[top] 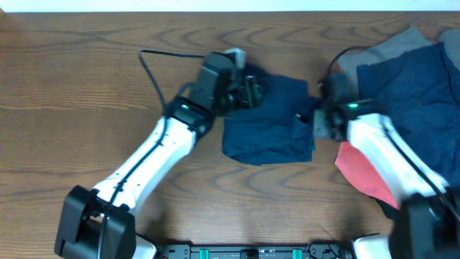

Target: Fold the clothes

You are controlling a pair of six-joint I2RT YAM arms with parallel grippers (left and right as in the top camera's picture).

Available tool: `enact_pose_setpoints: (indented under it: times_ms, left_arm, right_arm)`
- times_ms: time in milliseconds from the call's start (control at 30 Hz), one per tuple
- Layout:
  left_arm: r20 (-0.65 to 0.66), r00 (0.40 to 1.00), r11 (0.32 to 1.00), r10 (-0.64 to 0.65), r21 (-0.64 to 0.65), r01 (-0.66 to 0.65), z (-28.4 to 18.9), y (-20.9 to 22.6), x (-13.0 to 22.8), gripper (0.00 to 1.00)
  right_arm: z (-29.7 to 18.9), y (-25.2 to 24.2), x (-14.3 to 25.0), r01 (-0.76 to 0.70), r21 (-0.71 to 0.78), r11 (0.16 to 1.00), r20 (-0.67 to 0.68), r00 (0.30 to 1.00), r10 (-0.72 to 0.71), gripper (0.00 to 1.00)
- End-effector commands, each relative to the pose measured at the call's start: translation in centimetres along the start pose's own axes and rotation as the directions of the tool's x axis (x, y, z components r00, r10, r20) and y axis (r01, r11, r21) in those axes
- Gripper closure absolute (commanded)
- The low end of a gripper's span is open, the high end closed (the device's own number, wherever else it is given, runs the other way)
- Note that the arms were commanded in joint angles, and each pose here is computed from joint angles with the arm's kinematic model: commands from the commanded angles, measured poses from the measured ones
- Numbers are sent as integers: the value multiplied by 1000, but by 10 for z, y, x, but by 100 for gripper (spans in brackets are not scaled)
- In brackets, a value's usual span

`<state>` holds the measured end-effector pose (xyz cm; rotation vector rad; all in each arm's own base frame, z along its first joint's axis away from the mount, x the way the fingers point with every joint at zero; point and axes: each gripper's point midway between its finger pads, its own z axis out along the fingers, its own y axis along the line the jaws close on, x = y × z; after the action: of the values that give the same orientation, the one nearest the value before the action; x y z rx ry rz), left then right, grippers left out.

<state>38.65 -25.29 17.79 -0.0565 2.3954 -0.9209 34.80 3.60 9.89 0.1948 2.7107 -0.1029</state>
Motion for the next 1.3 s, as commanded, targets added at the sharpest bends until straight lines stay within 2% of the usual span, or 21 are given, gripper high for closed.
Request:
enact_pose_setpoints:
  times_ms: [0, 133, 300, 400, 500, 567, 633, 733, 800, 900, 967, 1100, 1167, 1267]
  left_arm:
    - [17, 1000, 998, 1, -63, 0, -8, 20, -13, 39]
    - [-50, 999, 992, 14, -123, -20, -2, 43, 1, 38]
    - [-143, 990, 981, -15, -194, -13, 16, 70, 25, 38]
    - [-208, 976, 968, -56, -250, 3, 29, 91, 44, 38]
    - [-273, 957, 954, -100, -300, 15, 38, 110, 64, 39]
    - [-318, 939, 944, -133, -329, 22, 41, 120, 79, 44]
    - [-355, 921, 934, -161, -355, 26, 42, 128, 91, 50]
    - [-391, 900, 922, -192, -385, 29, 40, 136, 104, 54]
    - [-406, 890, 917, -206, -399, 30, 38, 139, 109, 56]
    - [-444, 865, 903, -235, -428, 25, 30, 141, 122, 70]
    - [-496, 825, 895, -271, -444, 27, 21, 139, 138, 75]
    - [-610, 719, 901, -332, -431, 50, 4, 119, 174, 78]
    - [-654, 673, 899, -347, -435, 40, -4, 110, 189, 81]
    - [-692, 633, 895, -346, -446, 2, -13, 103, 205, 81]
  right_arm:
    - [-42, 23, -28, 59, -179, 982, 127, 991, -36, 57]
    - [-58, 66, -23, 160, -396, 904, 149, 983, -109, 58]
    - [-41, 99, 10, 172, -512, 842, 32, 983, -181, 59]
    - [-19, 109, 36, 162, -524, 836, -65, 971, -229, 62]
    - [4, 105, 66, 143, -492, 859, -184, 947, -263, 71]
    - [20, 88, 88, 127, -411, 903, -284, 923, -259, 80]
    - [35, 65, 105, 95, -276, 956, -378, 904, -199, 81]
    - [50, 41, 117, 79, -124, 989, -430, 894, -125, 80]
    - [55, 37, 117, 65, -85, 994, -431, 897, -96, 80]
    - [60, 35, 108, 58, -60, 996, -390, 918, -77, 78]
    - [64, 31, 98, 65, -31, 997, -348, 935, -72, 76]
    - [74, 25, 65, 55, 28, 998, -209, 977, -48, 59]
    - [78, 32, 42, 67, 9, 998, -114, 991, -65, 50]
    - [78, 45, 15, 80, -43, 996, -8, 997, -80, 50]
